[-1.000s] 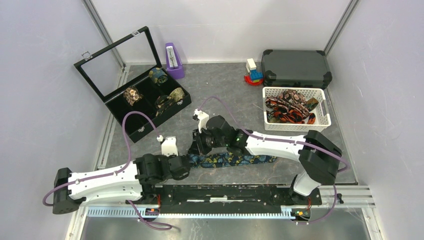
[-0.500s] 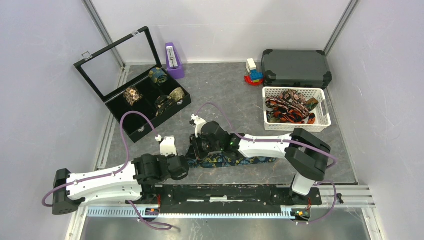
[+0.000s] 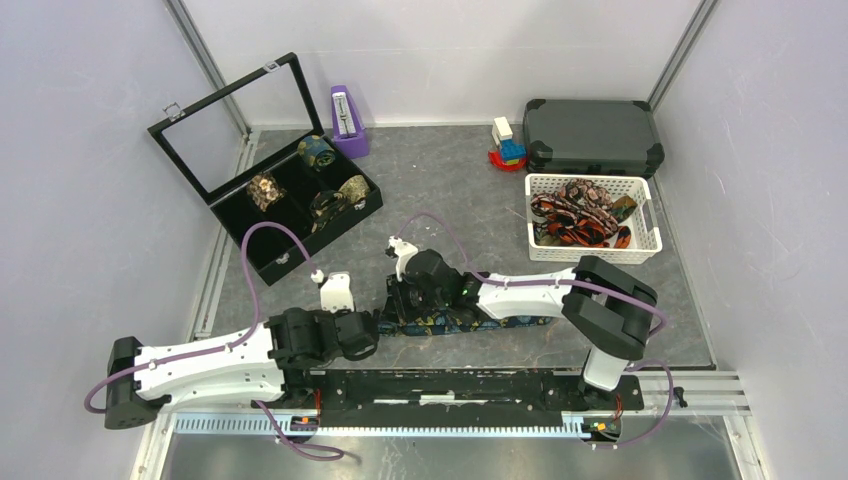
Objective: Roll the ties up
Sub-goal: Roll the tie at the center of the board.
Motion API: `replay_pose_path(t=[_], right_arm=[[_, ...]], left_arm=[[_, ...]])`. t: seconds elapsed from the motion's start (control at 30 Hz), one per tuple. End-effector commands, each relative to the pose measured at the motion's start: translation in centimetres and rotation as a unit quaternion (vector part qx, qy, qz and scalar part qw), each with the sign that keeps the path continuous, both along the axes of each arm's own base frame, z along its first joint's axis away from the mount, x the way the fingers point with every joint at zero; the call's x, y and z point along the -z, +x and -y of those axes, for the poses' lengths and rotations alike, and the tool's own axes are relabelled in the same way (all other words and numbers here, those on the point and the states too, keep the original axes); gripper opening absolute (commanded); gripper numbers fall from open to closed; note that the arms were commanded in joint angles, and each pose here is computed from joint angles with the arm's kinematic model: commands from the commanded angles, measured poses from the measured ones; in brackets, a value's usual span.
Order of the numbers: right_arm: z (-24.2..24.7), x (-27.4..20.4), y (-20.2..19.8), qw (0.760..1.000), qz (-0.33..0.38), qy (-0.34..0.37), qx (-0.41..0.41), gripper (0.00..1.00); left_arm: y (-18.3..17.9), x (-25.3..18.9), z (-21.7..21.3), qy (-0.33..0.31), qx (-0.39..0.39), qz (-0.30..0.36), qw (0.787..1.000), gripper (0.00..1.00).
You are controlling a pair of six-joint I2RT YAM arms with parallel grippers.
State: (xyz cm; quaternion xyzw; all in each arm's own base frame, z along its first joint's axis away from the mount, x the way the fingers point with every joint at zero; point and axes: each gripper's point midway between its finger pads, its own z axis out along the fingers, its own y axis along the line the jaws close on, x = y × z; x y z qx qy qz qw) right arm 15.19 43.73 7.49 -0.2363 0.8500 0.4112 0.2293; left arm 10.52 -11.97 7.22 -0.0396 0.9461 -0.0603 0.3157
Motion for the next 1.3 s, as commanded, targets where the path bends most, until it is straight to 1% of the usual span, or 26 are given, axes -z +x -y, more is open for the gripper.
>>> replay_pose_path(t=[0.0, 0.13, 0.17, 0.3, 0.43, 0.57, 0.73, 0.87, 0.97, 1.13, 1.27], right_arm=[[0.5, 0.2, 0.5, 1.000, 0.026, -0.006, 0.008, 0.17], [1.3, 0.4, 0.6, 0.999, 0.034, -0.016, 0.013, 0.16], [1.5, 0.4, 0.6, 0.999, 0.036, -0.017, 0.014, 0.16], [2.6, 1.2, 0.8, 0.998, 0.041, -0.031, 0.023, 0.16], [3.4, 1.7, 1.1, 0.998, 0.041, -0.038, 0.029, 0.16], [3.9, 2.0, 1.1, 0.998, 0.042, -0.041, 0.030, 0.16], [4.7, 2.1, 1.3, 0.997, 0.045, -0.044, 0.035, 0.16], [5.3, 2.4, 1.4, 0.997, 0.045, -0.048, 0.037, 0.15], [5.5, 2.7, 1.4, 0.997, 0.043, -0.050, 0.037, 0.15], [5.9, 3.1, 1.2, 0.997, 0.040, -0.049, 0.037, 0.14], [6.1, 3.4, 1.2, 0.997, 0.037, -0.049, 0.039, 0.14]], left_arm=[[0.7, -0.6, 0.1, -0.005, -0.017, 0.019, 1.000, 0.11], [0.8, -0.7, 0.2, -0.004, -0.014, 0.020, 1.000, 0.12], [0.8, -0.8, 0.3, -0.007, -0.013, 0.021, 1.000, 0.13], [1.1, -1.1, 0.9, -0.017, -0.001, 0.029, 0.999, 0.26], [1.3, -1.3, 1.7, -0.024, 0.014, 0.036, 0.999, 0.46], [1.6, -1.3, 2.5, -0.027, 0.028, 0.044, 0.998, 0.64], [2.3, -2.0, 3.9, -0.058, 0.044, 0.070, 0.995, 0.76], [2.9, -2.3, 4.7, -0.090, 0.054, 0.095, 0.990, 0.80], [3.2, -2.8, 5.6, -0.123, 0.067, 0.107, 0.984, 0.82], [3.8, -1.6, 5.9, -0.148, 0.066, 0.093, 0.982, 0.84], [4.9, -1.0, 6.6, -0.188, 0.061, 0.081, 0.977, 0.83]])
